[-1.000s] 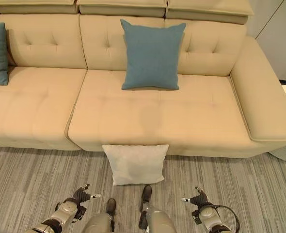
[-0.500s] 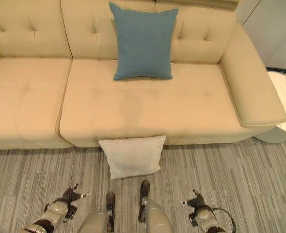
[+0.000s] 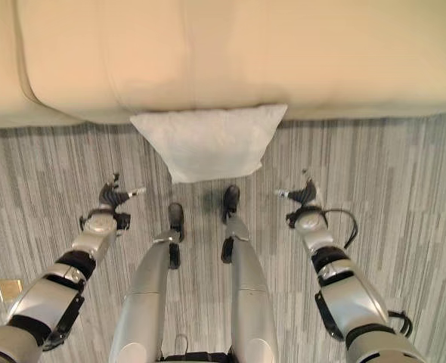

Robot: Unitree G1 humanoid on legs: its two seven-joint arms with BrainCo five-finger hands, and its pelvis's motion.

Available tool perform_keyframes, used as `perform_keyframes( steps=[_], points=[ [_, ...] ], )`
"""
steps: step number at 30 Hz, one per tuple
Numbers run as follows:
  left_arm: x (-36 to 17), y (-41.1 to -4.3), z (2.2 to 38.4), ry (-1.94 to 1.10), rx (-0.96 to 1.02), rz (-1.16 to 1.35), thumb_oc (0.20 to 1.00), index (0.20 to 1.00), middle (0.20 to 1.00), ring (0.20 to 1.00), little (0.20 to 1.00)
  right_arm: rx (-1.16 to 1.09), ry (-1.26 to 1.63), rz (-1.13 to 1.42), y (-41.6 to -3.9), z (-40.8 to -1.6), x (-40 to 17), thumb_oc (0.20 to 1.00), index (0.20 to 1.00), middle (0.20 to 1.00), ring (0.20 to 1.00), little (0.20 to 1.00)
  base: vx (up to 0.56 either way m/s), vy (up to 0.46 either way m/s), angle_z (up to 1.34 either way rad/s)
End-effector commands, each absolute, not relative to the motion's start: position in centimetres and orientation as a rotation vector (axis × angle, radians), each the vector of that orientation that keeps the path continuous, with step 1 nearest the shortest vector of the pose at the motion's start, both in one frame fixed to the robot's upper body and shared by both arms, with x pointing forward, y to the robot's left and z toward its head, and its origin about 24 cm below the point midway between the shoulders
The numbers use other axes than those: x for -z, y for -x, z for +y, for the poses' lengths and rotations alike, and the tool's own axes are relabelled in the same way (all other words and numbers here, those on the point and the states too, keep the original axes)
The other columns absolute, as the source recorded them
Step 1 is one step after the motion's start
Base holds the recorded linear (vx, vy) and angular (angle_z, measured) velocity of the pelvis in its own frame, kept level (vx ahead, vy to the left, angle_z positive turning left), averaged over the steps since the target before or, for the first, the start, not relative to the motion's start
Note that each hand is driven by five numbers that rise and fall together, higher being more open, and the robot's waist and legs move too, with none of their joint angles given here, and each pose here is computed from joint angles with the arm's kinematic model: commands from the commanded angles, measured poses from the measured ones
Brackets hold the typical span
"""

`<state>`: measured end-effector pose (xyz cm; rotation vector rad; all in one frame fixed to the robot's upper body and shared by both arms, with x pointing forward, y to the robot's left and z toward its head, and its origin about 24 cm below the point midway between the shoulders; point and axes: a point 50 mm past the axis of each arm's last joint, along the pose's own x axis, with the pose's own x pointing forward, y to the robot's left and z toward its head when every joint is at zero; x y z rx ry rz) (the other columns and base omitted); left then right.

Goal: Pick up all the scattered cushions and arrange them neatly on the sofa.

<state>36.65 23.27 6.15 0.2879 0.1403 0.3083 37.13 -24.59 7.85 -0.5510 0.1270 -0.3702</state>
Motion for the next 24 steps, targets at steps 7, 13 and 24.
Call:
perform_keyframes(
  steps=[7, 13, 24],
  points=[
    [-9.6, -38.0, 23.2, -0.205, -0.398, 0.015, 1.0, 1.0, 1.0, 1.0, 1.0, 0.513, 0.463, -0.086, -38.0, -25.6, -12.8, 1.0, 1.0, 1.0, 1.0, 1.0, 0.03, -0.008, 0.01],
    [-16.4, -40.3, 22.2, -0.189, -0.383, -0.157, 1.0, 1.0, 1.0, 1.0, 1.0, 0.542, 0.398, -0.217, -39.1, -25.2, -17.2, 1.0, 1.0, 1.0, 1.0, 1.0, 0.05, 0.003, -0.05],
    [-23.9, -41.5, 18.4, -0.253, -0.249, -0.386, 1.0, 1.0, 1.0, 1.0, 1.0, 0.526, 0.39, -0.323, -39.7, -25.5, -21.6, 1.0, 1.0, 1.0, 1.0, 1.0, 0.02, 0.002, 0.0]
  ],
)
